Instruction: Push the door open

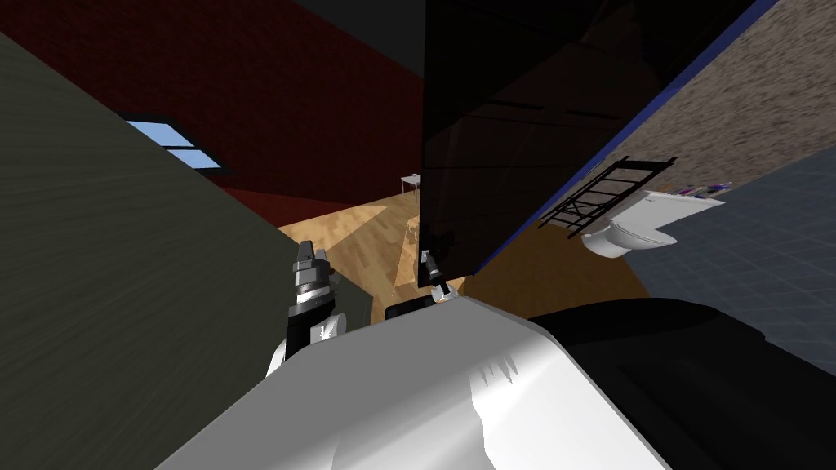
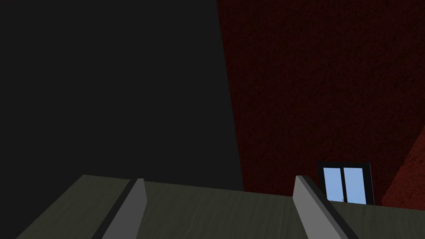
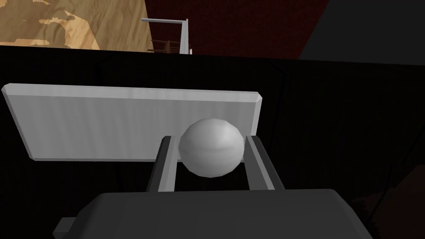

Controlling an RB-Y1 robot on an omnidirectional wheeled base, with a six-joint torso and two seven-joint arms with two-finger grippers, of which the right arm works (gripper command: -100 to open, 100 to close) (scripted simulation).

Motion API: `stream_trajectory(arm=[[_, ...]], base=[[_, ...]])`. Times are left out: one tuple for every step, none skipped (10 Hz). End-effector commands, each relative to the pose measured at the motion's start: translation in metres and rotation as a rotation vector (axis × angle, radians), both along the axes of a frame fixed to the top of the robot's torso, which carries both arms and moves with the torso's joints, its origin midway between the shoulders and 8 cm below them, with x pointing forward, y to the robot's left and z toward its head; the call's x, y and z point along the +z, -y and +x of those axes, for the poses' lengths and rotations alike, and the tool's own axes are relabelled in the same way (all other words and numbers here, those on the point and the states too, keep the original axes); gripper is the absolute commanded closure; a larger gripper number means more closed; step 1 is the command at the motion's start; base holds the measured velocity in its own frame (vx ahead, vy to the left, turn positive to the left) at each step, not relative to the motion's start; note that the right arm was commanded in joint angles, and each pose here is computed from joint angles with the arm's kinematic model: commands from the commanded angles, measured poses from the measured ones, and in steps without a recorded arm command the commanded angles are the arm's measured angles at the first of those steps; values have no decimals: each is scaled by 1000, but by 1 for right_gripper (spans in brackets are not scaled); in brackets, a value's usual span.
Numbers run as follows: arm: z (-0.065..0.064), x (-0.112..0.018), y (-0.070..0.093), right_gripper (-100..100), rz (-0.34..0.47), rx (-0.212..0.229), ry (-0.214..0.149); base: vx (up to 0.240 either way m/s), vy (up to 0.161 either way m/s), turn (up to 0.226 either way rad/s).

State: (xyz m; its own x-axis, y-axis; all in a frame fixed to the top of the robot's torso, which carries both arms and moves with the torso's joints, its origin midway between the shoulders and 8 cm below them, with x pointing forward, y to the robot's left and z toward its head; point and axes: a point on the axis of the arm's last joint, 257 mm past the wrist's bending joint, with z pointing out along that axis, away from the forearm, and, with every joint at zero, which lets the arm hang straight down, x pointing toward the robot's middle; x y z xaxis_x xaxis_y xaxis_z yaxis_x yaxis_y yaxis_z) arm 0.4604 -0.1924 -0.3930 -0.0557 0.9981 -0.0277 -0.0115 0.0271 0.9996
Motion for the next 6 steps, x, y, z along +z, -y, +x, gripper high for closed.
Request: stream_trajectory(arm=[[1, 2, 1, 100, 1, -1, 5], [0, 0, 7, 100, -7, -6, -1], [0, -1, 10, 100, -10, -8, -1], [0, -1, 15, 100, -15, -14, -2], [0, -1, 19, 100, -18, -17, -2], [1, 0, 25, 100, -22, -23, -2]], base=[[0, 0, 0], [105, -14, -105], [191, 27, -82], [214, 16, -106], [243, 24, -78], [273, 0, -173]])
